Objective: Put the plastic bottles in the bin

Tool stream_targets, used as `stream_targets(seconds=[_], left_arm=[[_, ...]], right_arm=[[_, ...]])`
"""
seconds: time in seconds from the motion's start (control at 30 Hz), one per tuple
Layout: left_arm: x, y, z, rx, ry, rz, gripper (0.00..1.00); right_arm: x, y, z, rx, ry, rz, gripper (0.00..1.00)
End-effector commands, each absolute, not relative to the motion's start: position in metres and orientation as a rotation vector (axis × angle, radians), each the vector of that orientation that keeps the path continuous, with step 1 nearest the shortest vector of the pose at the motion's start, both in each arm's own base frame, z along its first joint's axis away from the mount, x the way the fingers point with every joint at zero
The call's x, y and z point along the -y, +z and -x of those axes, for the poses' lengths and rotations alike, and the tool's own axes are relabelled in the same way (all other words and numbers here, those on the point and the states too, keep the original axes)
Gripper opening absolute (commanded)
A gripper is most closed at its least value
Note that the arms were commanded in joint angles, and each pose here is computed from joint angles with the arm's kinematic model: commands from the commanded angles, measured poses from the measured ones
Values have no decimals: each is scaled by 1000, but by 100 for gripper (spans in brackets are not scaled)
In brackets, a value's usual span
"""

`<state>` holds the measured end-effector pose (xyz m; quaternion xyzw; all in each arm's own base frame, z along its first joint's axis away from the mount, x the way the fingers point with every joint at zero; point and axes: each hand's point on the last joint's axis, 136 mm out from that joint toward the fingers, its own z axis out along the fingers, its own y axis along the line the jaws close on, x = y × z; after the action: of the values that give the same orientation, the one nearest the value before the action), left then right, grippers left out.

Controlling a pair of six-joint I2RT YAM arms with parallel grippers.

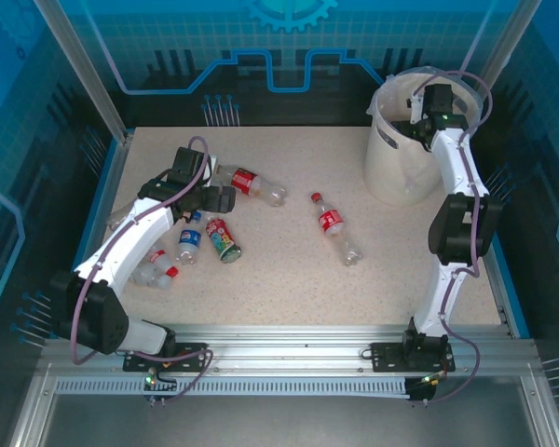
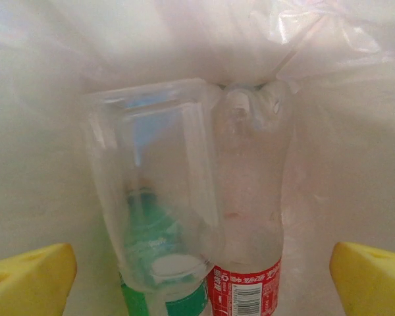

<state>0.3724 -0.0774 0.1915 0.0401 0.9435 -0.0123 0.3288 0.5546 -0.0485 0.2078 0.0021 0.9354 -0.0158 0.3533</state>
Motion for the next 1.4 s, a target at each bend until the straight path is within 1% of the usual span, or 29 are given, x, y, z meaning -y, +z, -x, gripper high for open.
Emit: stream_targets(seconds=[0.0,0.13,0.27,0.53,0.7,0.83,0.93,1.03,1.17,1.27,1.37], left_arm=[[77,194,-373,-2472,-5,-139,99],[78,193,-372,-2473,-8,-140,99],[78,194,-373,-2471,-11,-141,99],[79,197,-372,-2466,-24,-134,99],[89,199,-370,-2465,-51,-139,99],[108,206,-370,-2459,-122,-140,99],[122,214,-369,-2469,-167,-165,99],[127,225,-372,-2454,-180,-161,99],[131,231,-374,-2443,-185,-190,99],[133,230,-372,-2441,-182,-225,99],[134,230,-369,-2428,-204,-227,99]], right_arm=[[48,223,-554,-2409,-40,9,100],[48,250,-549,-2362,-47,13,100],[48,288,-539,-2290,-57,3,100],[31,373,-500,-2116,-61,30,100],[2,410,-465,-2030,-58,86,100],[-46,417,-431,-2007,-59,187,100],[-92,404,-409,-2026,-48,314,100],[-130,371,-388,-2112,-19,414,100],[-166,291,-368,-2327,70,503,96],[-177,231,-367,-2471,81,556,95],[-178,187,-374,-2562,55,567,95]])
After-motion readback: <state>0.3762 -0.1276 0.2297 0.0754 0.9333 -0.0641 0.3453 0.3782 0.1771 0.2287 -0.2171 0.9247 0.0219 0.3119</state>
